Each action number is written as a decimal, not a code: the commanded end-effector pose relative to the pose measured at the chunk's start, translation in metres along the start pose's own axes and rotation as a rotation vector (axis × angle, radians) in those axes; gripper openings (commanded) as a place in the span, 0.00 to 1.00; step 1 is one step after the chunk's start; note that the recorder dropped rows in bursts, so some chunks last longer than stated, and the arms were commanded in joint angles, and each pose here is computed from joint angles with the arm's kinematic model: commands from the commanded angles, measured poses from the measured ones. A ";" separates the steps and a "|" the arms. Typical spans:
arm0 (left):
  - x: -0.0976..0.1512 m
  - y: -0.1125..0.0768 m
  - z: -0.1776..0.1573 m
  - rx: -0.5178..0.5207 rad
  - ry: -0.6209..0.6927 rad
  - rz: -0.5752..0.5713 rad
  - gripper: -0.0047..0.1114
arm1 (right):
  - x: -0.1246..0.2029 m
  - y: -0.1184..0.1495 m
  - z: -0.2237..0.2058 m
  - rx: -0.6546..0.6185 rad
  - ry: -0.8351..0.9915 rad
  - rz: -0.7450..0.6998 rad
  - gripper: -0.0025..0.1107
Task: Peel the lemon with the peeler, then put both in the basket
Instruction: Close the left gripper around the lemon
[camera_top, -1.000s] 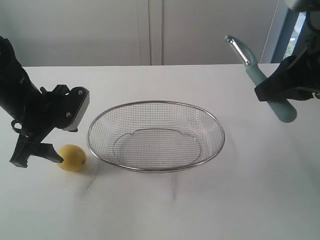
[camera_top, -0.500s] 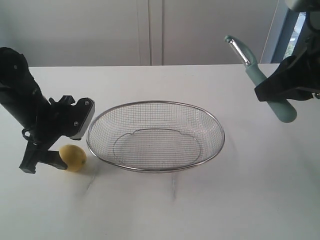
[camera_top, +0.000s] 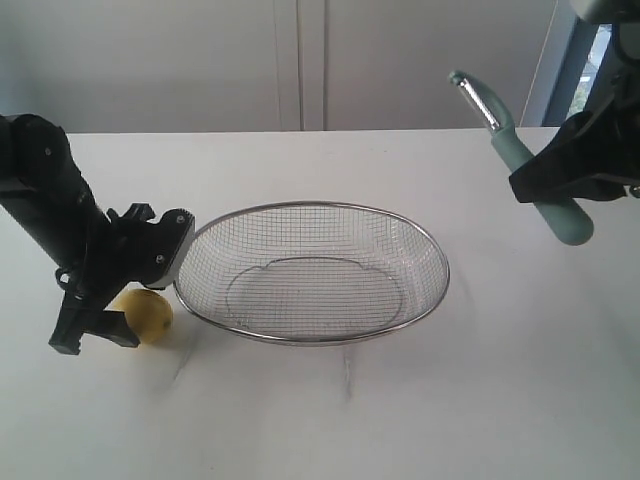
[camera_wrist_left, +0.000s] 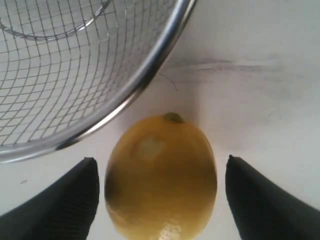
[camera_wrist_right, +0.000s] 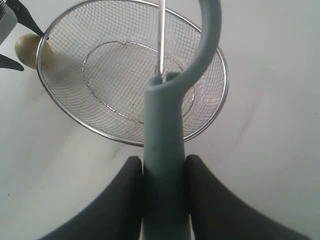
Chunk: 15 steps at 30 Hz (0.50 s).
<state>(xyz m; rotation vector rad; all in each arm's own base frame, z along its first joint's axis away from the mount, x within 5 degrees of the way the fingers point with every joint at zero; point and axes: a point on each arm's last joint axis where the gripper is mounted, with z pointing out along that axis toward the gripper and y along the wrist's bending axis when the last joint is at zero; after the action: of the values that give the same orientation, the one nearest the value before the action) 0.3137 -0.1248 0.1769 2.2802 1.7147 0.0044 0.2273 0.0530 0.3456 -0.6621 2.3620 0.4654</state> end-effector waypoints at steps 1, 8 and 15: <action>0.000 -0.004 0.008 0.040 -0.007 -0.010 0.68 | 0.001 0.000 0.000 0.004 -0.006 -0.004 0.02; 0.000 -0.002 0.009 0.024 -0.005 -0.010 0.68 | 0.001 0.000 0.000 0.004 -0.006 -0.004 0.02; 0.001 -0.003 0.015 0.040 -0.003 -0.013 0.68 | 0.001 0.000 0.000 0.005 -0.008 -0.004 0.02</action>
<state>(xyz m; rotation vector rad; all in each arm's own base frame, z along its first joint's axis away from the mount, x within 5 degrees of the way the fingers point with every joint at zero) 0.3171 -0.1256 0.1675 2.2815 1.7239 0.0048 0.2273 0.0530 0.3456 -0.6621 2.3620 0.4654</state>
